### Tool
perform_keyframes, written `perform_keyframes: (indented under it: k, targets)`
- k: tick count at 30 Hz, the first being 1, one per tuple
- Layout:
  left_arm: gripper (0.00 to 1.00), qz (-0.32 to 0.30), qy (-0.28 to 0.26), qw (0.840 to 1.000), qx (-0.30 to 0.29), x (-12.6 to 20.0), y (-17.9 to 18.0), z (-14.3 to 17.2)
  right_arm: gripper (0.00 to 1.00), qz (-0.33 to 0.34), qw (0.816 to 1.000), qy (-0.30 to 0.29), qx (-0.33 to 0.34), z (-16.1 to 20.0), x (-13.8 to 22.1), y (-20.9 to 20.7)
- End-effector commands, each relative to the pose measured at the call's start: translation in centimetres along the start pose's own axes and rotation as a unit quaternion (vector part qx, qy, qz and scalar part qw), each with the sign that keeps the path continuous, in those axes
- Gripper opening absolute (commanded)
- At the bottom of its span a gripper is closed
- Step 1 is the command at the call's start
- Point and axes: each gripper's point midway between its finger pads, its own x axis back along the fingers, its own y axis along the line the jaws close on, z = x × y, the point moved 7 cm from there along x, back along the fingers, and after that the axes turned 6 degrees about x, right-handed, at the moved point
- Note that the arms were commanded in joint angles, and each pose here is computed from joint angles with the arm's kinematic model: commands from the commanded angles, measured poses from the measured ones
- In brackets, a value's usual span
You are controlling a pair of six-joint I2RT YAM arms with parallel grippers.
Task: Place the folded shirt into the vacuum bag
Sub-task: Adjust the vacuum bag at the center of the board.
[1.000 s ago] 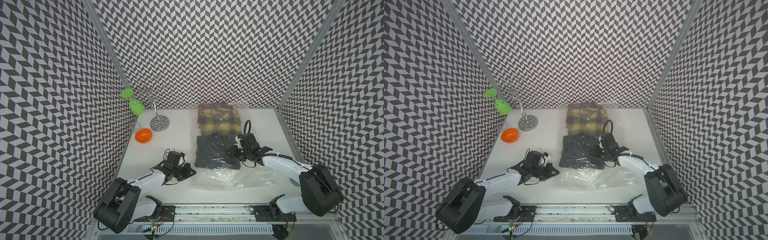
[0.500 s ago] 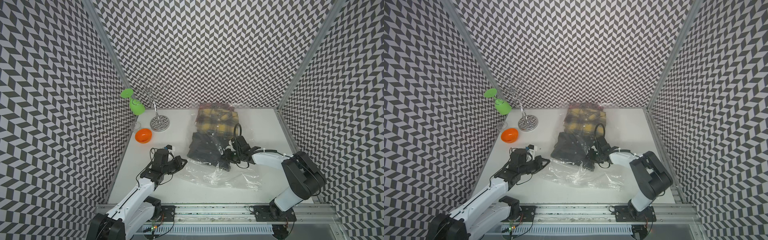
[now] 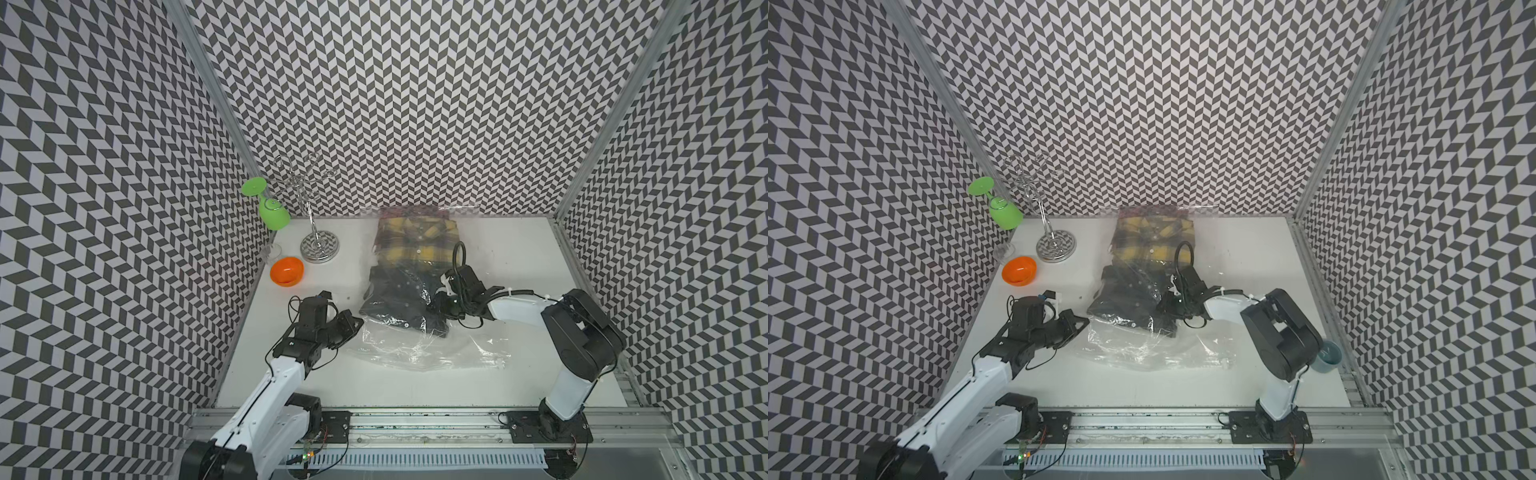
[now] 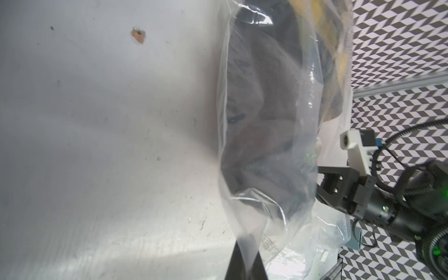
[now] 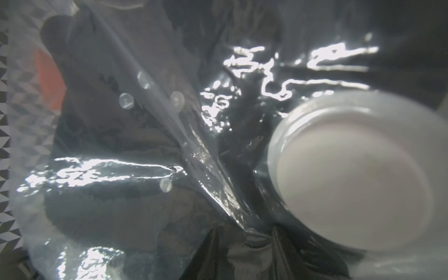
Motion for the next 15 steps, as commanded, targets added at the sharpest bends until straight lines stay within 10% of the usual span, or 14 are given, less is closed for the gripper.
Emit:
perform_keyframes:
  k: [1,6,15]
  targets:
    - [0.0,0.016,0.003,0.998,-0.055,0.3,-1.8,-1.7,0.43,-0.005,0.999,0.001,0.037,-0.4,3.0,1.2]
    - [0.07,0.022,0.0,0.998,-0.062,1.0,-1.2,-0.5,0.52,0.002,0.999,-0.037,0.028,-0.1,9.0,0.5]
    - [0.49,-0.027,-0.066,0.988,-0.14,3.7,-4.7,-1.8,0.81,0.121,0.977,-0.117,-0.128,5.9,16.9,-7.8]
